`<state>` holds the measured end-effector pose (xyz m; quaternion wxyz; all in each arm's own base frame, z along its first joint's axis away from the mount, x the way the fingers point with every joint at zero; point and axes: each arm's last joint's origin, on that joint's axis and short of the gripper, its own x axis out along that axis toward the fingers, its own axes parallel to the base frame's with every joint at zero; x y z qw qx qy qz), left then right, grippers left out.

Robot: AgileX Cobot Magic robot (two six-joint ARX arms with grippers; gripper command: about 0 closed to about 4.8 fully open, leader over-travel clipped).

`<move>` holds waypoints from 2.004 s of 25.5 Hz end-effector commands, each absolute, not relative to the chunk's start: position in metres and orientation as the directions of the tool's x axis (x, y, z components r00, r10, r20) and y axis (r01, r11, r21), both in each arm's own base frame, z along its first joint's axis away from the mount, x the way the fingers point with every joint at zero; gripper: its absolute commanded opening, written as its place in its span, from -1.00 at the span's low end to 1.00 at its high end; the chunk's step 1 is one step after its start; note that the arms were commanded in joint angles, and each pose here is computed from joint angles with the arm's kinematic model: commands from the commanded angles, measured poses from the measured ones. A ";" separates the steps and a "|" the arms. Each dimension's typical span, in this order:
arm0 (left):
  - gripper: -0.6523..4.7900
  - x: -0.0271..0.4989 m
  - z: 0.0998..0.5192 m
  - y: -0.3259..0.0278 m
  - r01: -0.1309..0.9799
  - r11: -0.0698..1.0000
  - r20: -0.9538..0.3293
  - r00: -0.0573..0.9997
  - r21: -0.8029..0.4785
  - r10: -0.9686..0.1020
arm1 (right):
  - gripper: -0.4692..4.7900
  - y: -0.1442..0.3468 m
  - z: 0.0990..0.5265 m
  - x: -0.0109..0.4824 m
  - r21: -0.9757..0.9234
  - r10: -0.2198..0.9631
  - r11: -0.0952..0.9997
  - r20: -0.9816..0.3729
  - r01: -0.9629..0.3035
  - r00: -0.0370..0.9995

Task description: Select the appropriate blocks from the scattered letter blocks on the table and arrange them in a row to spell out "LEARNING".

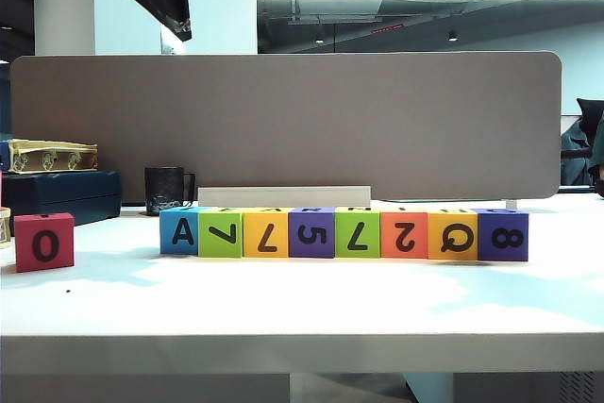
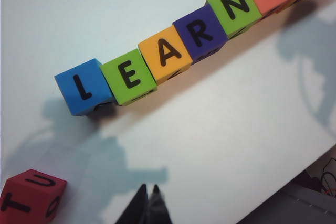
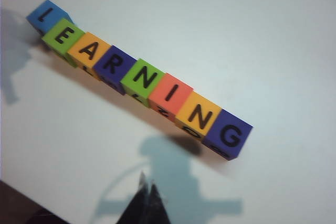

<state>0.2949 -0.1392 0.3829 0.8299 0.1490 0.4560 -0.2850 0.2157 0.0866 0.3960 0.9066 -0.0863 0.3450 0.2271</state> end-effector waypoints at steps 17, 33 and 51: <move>-0.78 0.282 0.386 -0.146 0.638 0.770 -0.856 0.385 -0.023 -0.344 | -0.83 0.085 0.400 0.209 0.011 0.373 0.874 -0.657 -0.487 0.655; -0.78 0.282 0.386 -0.147 0.639 0.769 -0.853 0.390 -0.021 -0.348 | -0.83 0.085 0.400 0.210 0.011 0.373 0.873 -0.658 -0.487 0.654; -0.78 0.284 0.437 -0.145 0.573 0.812 -0.536 0.723 0.113 -0.435 | -0.83 0.085 0.400 0.210 0.011 0.373 0.874 -0.658 -0.487 0.654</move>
